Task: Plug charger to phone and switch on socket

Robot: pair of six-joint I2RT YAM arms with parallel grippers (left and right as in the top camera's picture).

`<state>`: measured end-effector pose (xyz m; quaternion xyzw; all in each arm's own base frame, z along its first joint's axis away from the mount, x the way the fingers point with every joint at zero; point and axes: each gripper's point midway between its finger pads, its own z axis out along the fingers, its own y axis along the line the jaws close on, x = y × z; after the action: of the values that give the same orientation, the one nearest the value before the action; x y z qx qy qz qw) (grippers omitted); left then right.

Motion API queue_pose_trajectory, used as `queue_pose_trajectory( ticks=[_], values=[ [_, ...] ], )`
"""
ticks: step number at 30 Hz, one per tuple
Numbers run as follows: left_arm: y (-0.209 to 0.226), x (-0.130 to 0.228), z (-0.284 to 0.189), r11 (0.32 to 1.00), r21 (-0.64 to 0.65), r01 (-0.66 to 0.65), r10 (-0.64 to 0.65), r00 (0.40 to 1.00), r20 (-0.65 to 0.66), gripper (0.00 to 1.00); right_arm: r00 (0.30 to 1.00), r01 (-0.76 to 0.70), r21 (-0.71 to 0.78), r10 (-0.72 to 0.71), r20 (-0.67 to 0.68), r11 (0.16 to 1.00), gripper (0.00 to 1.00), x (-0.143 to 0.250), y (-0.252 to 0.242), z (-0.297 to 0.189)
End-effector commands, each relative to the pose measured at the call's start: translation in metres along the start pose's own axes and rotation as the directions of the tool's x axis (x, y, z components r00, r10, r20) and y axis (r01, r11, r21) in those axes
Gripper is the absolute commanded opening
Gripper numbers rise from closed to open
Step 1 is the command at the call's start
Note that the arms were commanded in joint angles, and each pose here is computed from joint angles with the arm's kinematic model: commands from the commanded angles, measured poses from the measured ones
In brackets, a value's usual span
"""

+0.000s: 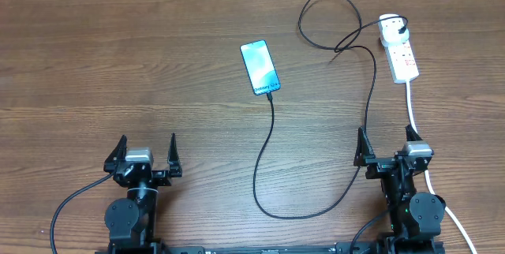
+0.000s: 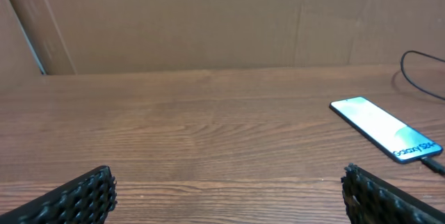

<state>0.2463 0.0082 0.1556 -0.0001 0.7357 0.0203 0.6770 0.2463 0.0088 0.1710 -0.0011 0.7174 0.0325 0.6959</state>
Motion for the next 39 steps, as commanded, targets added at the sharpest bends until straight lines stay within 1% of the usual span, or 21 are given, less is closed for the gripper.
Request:
queue_pose_trajectory(
  ticks=[1, 4, 6, 17, 23, 24, 27, 32, 35, 39],
  values=[
    [0.0043, 0.0001, -0.0004, 1.000, -0.023, -0.015, 0.015, 1.000, 0.005, 0.99, 1.000, 0.002, 0.009, -0.002, 0.005, 1.000, 1.00, 0.0015, -0.0016, 0.0001],
    [0.0064, 0.0001, -0.0005, 0.999, -0.035, 0.031, -0.030, 1.000, 0.006, 1.00, 1.000, 0.002, 0.009, -0.002, 0.005, 1.000, 1.00, 0.0015, -0.0016, 0.0001],
    [0.0118, -0.0002, -0.0007, 0.996, -0.066, 0.058, -0.057, 0.998, 0.010, 1.00, 1.000, 0.002, 0.009, -0.002, 0.005, 1.000, 1.00, 0.0015, -0.0016, 0.0001],
    [0.0133, -0.0002, -0.0008, 0.996, -0.075, 0.055, -0.054, 0.998, 0.010, 0.99, 1.000, 0.002, 0.009, -0.002, 0.005, 1.000, 1.00, 0.0015, -0.0016, 0.0001],
    [0.0138, -0.0002, -0.0009, 0.993, -0.077, 0.092, -0.091, 0.996, 0.013, 1.00, 1.000, 0.002, 0.009, -0.002, 0.005, 1.000, 1.00, 0.0015, -0.0016, 0.0001],
    [0.0138, -0.0002, -0.0009, 0.994, -0.077, 0.081, -0.080, 0.997, 0.013, 0.99, 1.000, 0.002, 0.009, -0.002, 0.005, 1.000, 1.00, 0.0015, -0.0016, 0.0001],
    [0.0099, 0.0004, -0.0006, 0.998, -0.056, -0.017, 0.017, 1.000, 0.003, 0.99, 1.000, 0.002, 0.009, -0.002, 0.005, 1.000, 1.00, 0.0015, -0.0016, 0.0001],
    [0.0099, 0.0004, -0.0006, 0.998, -0.055, -0.024, 0.024, 1.000, 0.003, 0.99, 1.000, 0.002, 0.009, -0.002, 0.003, 1.000, 1.00, 0.0020, -0.0017, 0.0002],
    [0.0100, 0.0004, -0.0006, 0.998, -0.056, -0.005, 0.005, 1.000, 0.004, 1.00, 1.000, 0.002, 0.009, -0.002, 0.003, 1.000, 1.00, 0.0020, -0.0017, 0.0002],
    [0.0139, -0.0001, -0.0009, 0.994, -0.078, 0.080, -0.079, 0.997, 0.012, 1.00, 1.000, 0.002, 0.009, -0.002, 0.003, 1.000, 1.00, 0.0020, -0.0017, 0.0002]
  ],
)
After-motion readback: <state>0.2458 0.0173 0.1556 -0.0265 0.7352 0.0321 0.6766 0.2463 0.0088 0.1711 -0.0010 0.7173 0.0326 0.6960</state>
